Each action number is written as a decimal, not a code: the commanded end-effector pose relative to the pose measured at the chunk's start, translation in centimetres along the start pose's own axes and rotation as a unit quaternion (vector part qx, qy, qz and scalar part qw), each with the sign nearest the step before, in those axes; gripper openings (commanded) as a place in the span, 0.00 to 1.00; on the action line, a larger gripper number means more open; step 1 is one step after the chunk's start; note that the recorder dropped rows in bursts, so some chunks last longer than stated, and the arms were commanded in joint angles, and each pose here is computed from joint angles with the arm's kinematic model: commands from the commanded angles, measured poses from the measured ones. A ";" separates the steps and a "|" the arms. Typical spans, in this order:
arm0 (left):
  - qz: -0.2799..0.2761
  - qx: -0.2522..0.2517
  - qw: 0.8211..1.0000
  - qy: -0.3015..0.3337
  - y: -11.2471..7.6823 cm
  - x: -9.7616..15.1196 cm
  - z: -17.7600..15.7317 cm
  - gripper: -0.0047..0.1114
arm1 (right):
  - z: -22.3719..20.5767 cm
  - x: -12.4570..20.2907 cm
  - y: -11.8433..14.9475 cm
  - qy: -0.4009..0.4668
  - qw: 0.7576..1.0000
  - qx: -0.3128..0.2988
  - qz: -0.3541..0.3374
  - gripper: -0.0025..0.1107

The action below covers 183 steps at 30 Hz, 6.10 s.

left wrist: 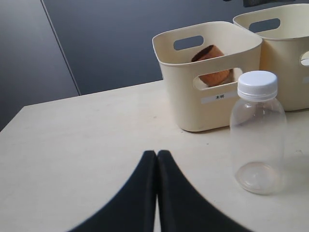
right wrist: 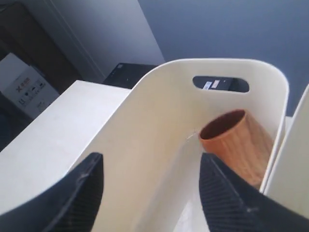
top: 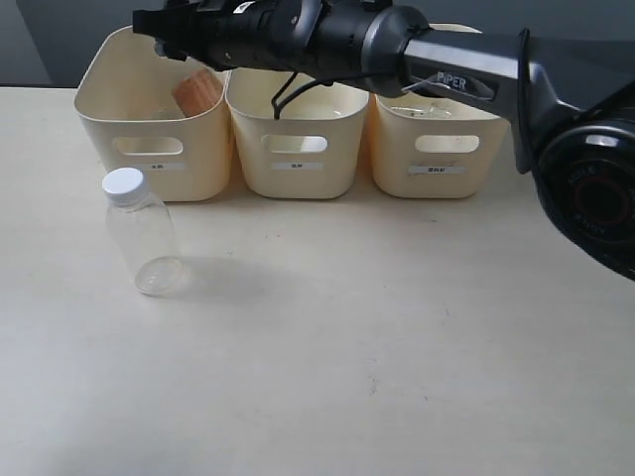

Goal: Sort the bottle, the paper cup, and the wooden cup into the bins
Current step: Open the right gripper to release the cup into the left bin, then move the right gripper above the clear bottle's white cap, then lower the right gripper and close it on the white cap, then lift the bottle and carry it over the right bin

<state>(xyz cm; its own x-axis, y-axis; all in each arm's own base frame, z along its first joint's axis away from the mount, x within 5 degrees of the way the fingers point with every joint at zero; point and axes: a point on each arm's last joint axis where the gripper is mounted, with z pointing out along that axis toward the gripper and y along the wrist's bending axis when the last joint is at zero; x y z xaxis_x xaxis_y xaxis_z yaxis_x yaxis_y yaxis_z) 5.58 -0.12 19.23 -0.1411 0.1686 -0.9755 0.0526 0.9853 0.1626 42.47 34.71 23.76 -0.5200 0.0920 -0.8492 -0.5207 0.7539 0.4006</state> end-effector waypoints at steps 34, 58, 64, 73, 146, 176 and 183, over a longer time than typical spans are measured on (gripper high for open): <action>-0.003 0.002 1.000 -0.003 0.0 0.0 0.0 0.04 | -5.2 3.0 7.4 0.297 0.947 -0.118 -0.029 0.52; -0.003 0.002 1.000 -0.003 0.0 0.0 0.0 0.04 | -3.9 5.5 7.6 0.319 0.943 -0.095 -0.028 0.52; -0.003 0.002 1.000 -0.003 0.0 0.0 0.0 0.04 | -3.8 5.4 7.6 0.318 0.943 -0.094 -0.025 0.52; -0.003 0.002 1.000 -0.003 0.0 0.0 0.0 0.04 | -3.8 5.4 7.6 0.317 0.944 -0.093 -0.025 0.52; -0.003 0.002 1.000 -0.003 0.0 0.0 0.0 0.04 | -5.7 4.0 8.9 0.303 0.946 -0.054 -0.104 0.03; -0.003 0.002 1.000 -0.003 0.0 0.0 0.0 0.04 | -18.4 -8.5 7.0 0.136 0.934 0.261 -0.201 0.02; -0.003 0.002 1.000 -0.003 0.0 0.0 0.0 0.04 | -19.7 -10.6 3.7 0.104 0.926 0.331 -0.150 0.02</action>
<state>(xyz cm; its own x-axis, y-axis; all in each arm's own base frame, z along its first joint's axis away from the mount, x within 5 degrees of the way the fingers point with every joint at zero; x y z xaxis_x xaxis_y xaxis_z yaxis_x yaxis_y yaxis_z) 5.58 -0.12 19.23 -0.1411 0.1686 -0.9755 0.0526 0.9853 0.1626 31.86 25.79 40.24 -0.5661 -0.3251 -0.7575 -0.2483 0.9435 -0.2194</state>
